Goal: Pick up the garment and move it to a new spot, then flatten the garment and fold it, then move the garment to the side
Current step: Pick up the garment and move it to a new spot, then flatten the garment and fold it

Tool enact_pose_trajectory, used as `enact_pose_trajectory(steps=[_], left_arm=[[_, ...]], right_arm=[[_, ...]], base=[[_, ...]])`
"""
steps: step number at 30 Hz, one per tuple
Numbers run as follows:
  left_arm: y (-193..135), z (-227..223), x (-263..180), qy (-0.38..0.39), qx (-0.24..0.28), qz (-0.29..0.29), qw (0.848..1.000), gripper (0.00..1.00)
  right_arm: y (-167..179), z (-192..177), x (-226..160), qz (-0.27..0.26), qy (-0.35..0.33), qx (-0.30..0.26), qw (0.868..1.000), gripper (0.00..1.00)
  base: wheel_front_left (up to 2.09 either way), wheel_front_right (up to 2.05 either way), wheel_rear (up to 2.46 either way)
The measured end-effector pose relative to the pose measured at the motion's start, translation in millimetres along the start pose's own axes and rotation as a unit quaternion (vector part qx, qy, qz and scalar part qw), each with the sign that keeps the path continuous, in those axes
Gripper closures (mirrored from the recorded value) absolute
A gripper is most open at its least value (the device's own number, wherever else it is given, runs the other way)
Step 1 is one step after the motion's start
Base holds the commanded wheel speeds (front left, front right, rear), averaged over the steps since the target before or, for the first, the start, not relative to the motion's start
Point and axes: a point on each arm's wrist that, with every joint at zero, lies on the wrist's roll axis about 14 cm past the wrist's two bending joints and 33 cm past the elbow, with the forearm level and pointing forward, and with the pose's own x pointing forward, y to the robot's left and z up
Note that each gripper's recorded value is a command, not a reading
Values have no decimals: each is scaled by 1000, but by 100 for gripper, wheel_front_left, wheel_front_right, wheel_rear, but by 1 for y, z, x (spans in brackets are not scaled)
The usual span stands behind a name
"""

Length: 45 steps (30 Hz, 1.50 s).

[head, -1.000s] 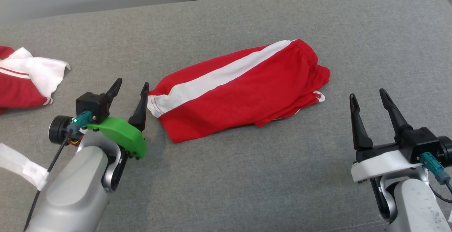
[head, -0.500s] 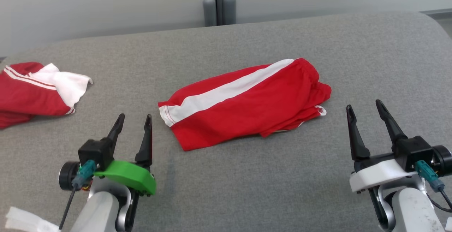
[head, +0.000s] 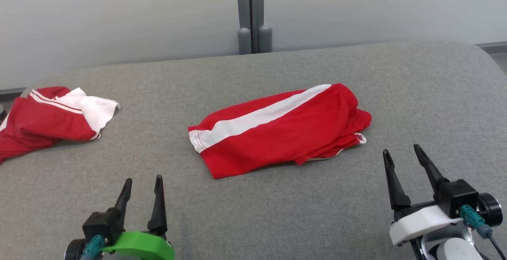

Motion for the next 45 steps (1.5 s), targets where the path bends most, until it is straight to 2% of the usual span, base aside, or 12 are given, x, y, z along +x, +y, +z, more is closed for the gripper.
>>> enact_pose_trajectory(steps=[12, 45], left_arm=[[-1, -11, -20, 12, -4, 4, 1000, 0], [-4, -16, -18, 19, -11, 3, 1000, 0]], right_arm=[[6, -9, -12, 5, 14, 15, 1000, 0], [5, -25, -4, 5, 38, 13, 999, 0]], base=[[0, 0, 0], [0, 0, 0]])
